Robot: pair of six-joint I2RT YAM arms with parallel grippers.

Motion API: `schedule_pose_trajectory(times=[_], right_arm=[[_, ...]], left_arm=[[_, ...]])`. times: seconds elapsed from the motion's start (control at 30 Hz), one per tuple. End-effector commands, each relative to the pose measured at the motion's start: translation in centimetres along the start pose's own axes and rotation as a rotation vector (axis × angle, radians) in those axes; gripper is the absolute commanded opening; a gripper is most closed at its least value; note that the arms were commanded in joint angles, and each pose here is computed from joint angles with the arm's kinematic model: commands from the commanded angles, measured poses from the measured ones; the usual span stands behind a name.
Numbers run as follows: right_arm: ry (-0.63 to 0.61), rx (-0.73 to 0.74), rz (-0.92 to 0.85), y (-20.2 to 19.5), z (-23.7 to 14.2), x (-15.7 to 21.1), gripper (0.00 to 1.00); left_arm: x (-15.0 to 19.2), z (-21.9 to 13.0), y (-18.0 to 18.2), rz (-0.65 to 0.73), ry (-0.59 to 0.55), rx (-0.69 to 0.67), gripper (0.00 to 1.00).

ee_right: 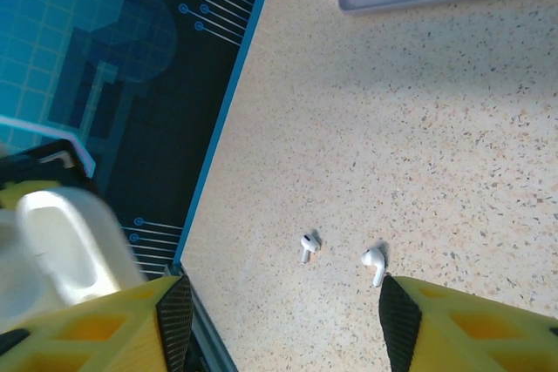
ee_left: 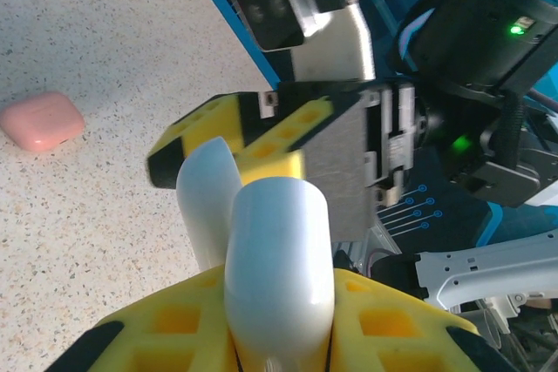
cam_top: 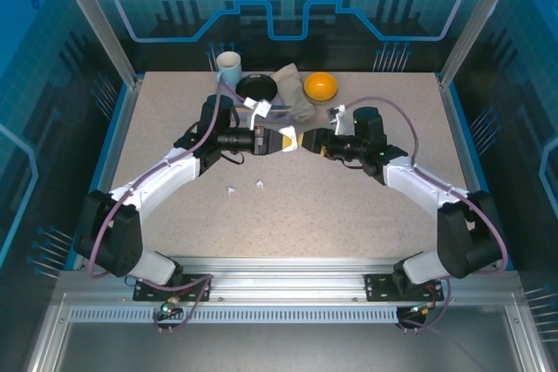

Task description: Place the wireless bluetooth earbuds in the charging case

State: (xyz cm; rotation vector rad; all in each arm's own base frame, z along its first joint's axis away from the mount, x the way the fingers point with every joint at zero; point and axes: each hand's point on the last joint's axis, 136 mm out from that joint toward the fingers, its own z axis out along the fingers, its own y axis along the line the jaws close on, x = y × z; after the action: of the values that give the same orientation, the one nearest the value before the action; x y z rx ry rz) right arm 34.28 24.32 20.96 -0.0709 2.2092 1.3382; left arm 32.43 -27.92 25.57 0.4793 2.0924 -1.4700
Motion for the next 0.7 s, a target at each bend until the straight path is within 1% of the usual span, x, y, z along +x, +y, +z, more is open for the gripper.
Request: schedule_pose_trajectory(times=[0.0, 0.13, 0.3, 0.4, 0.47, 0.67], right_arm=[[-0.018, -0.031, -0.013, 1.1, -2.5, 0.1, 0.62], [0.008, -0.088, -0.043, 2.2, -2.9, 0.7, 0.60], [0.048, -0.167, -0.075, 3.5, -2.3, 0.8, 0.53], [0.070, -0.175, -0.075, 3.4, -1.7, 1.1, 0.50], [0.062, -0.188, -0.095, 4.3, -1.6, 0.3, 0.49], [0.069, -0.198, -0.099, 4.6, -0.9, 0.3, 0.46]], left_arm=[[-1.2, -0.3, -1.9, 0.060, -0.020, 0.054, 0.09], [-1.5, -0.2, -2.2, 0.060, -0.020, 0.069, 0.09], [-1.9, -0.2, -2.8, 0.066, -0.026, 0.091, 0.09], [-2.0, -0.2, -3.0, 0.062, -0.028, 0.101, 0.09], [-2.0, -0.2, -2.9, 0.060, -0.030, 0.101, 0.09], [-2.1, -0.1, -2.9, 0.058, -0.030, 0.107, 0.09]])
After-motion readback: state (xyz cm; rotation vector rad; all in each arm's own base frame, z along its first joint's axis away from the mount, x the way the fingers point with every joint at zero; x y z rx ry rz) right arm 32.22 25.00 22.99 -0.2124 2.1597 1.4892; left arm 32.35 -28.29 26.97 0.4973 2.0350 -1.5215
